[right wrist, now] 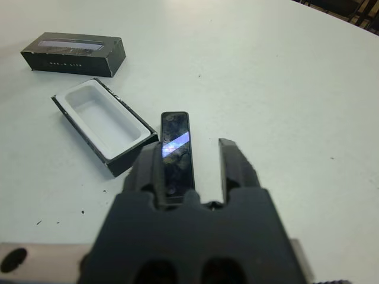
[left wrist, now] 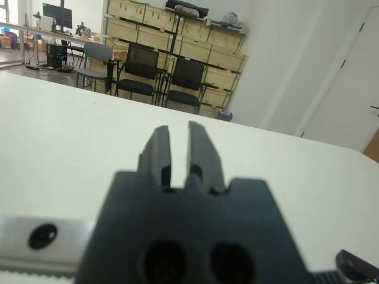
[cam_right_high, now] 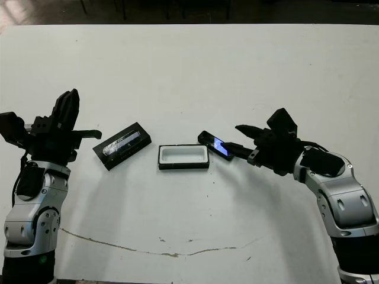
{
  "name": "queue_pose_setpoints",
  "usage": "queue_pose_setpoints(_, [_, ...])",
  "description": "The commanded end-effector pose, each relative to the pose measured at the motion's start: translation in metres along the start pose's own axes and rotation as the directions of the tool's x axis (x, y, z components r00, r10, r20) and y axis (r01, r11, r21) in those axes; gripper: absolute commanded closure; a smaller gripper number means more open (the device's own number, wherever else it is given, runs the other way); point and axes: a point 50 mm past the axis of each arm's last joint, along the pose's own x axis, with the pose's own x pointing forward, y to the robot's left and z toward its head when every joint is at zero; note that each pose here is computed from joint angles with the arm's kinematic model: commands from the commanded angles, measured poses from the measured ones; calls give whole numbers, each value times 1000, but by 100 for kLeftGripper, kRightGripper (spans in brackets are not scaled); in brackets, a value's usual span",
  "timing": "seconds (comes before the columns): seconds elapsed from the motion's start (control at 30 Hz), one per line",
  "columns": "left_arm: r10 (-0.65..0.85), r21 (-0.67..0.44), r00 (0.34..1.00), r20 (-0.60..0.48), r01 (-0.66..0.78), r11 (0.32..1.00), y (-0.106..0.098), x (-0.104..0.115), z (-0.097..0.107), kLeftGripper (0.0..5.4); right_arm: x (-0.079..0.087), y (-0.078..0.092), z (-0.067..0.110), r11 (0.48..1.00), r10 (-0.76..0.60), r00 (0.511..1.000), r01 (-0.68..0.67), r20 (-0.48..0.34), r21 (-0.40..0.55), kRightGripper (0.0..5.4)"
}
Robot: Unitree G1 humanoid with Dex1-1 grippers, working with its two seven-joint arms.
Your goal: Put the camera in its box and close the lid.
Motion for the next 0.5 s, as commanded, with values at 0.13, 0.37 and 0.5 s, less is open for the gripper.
queue_pose_setpoints(0.13, [8, 29, 999, -46, -6, 1000, 5, -4, -6, 540, -1, 3, -8, 999, 26, 999, -26, -25, 26, 363])
queue_pose_setpoints(0.37, [9, 27, 999, -52, -8, 1000, 5, -4, -6, 540, -1, 3, -8, 998, 63, 997, -63, -54, 0, 224])
queue_pose_setpoints(0.5, [8, 27, 999, -49, -7, 1000, 5, -4, -6, 540, 0, 1, -9, 997, 83, 994, -83, -72, -2, 136])
